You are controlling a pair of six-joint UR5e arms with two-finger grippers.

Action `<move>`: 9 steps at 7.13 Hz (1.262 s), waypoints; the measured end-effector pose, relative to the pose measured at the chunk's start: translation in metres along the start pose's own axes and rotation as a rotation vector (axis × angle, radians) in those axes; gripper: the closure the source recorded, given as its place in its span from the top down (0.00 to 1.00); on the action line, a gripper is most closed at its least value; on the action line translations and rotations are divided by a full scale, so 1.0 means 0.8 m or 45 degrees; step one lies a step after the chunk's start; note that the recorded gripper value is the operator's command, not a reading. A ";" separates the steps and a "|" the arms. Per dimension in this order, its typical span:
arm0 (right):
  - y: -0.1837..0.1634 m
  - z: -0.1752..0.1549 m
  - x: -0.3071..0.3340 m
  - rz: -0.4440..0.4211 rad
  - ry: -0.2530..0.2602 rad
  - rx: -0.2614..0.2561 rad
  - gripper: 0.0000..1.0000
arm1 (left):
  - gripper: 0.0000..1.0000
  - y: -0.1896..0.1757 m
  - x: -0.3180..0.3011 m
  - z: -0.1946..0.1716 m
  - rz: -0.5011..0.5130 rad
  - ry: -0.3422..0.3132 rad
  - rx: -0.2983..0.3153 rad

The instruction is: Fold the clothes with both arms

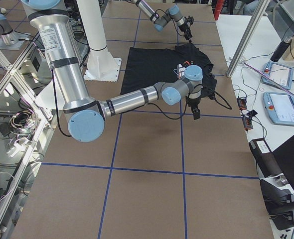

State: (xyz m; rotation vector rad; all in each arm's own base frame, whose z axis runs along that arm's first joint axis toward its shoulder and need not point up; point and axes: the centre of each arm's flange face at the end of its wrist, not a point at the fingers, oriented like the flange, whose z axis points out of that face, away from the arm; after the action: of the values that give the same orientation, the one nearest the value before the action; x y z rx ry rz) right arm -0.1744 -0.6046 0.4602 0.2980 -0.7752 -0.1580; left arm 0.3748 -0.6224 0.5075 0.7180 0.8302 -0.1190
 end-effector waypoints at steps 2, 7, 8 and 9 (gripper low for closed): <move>0.000 0.000 0.001 0.001 0.001 -0.001 1.00 | 0.59 -0.001 0.010 0.009 0.004 0.000 -0.007; -0.003 -0.001 -0.003 0.000 0.000 0.005 1.00 | 0.18 0.004 0.007 0.014 0.007 0.004 -0.008; -0.004 -0.001 -0.003 -0.001 -0.001 0.005 1.00 | 0.00 0.005 0.006 0.013 0.007 0.010 -0.003; -0.005 -0.002 -0.004 -0.001 -0.002 0.006 1.00 | 0.00 0.005 0.005 0.012 0.006 0.015 0.000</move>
State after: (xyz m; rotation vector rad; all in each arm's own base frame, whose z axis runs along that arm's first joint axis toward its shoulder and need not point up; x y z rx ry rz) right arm -0.1759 -0.6069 0.4560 0.3030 -0.7768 -0.1572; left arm 0.3853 -0.6245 0.5108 0.7215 0.8398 -0.1106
